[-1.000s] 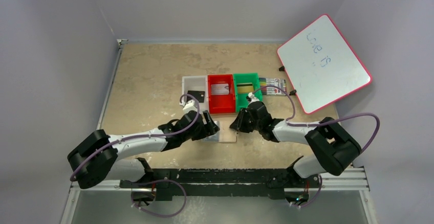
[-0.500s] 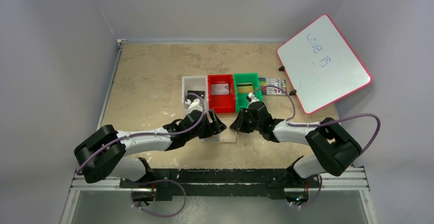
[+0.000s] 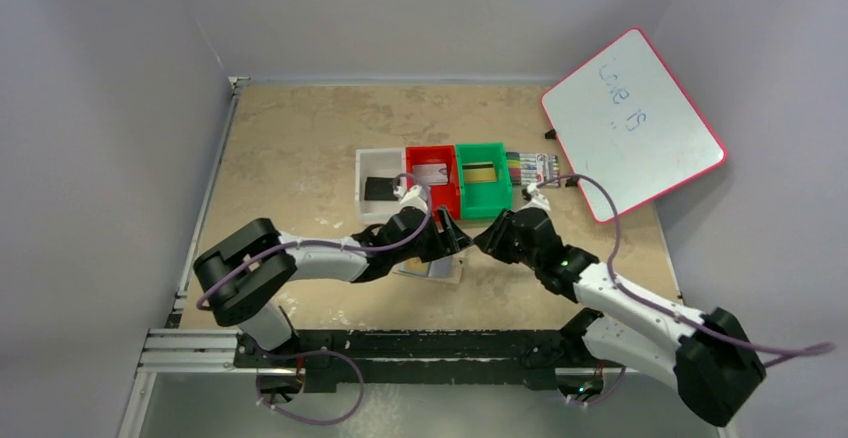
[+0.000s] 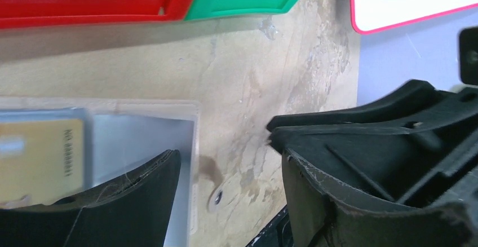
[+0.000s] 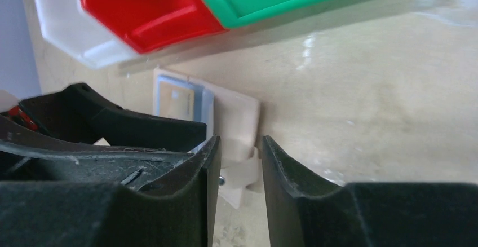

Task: Take the credit cards out of the card holder
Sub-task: Remove the credit card from the card holder.

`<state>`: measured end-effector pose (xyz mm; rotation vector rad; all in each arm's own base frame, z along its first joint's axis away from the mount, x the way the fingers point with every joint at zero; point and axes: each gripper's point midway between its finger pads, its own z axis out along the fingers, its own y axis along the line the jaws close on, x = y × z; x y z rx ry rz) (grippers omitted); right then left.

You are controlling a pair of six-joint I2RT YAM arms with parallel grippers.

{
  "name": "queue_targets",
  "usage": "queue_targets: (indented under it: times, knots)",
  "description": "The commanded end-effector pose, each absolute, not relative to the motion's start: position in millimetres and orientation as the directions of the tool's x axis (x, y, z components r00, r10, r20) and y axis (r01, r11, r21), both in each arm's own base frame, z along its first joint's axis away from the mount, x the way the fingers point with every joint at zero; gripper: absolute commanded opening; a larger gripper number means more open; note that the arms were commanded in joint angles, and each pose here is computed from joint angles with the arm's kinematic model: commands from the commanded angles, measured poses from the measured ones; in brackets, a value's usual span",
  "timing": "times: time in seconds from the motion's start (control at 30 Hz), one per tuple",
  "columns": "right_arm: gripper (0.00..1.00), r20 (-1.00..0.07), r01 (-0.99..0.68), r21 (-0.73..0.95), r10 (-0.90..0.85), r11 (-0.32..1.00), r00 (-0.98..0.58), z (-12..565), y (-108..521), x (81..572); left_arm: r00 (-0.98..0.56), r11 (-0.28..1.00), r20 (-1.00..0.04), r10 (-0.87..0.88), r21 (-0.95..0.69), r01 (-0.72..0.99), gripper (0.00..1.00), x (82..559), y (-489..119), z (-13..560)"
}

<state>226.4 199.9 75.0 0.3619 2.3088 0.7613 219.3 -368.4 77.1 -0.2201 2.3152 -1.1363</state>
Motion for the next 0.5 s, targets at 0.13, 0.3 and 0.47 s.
queue_targets:
  times: [0.13, 0.3, 0.47]
  knots:
    - [0.38, -0.629, 0.161, 0.595, 0.581, 0.787, -0.516, 128, 140, 229, -0.861, 0.588, -0.368, -0.351, -0.802, 0.103, 0.63, 211, -406, 76]
    - [0.36, -0.634, -0.040, 0.680, 0.559, 0.732, -0.535, 156, 163, 219, -0.874, 0.615, -0.349, -0.338, -0.785, 0.076, 0.61, 204, -409, 55]
    - [0.30, -0.578, -0.062, 0.718, 0.544, 0.693, -0.608, 144, 181, 211, -0.864, 0.621, -0.367, -0.344, -0.779, 0.083, 0.60, 197, -406, 60]
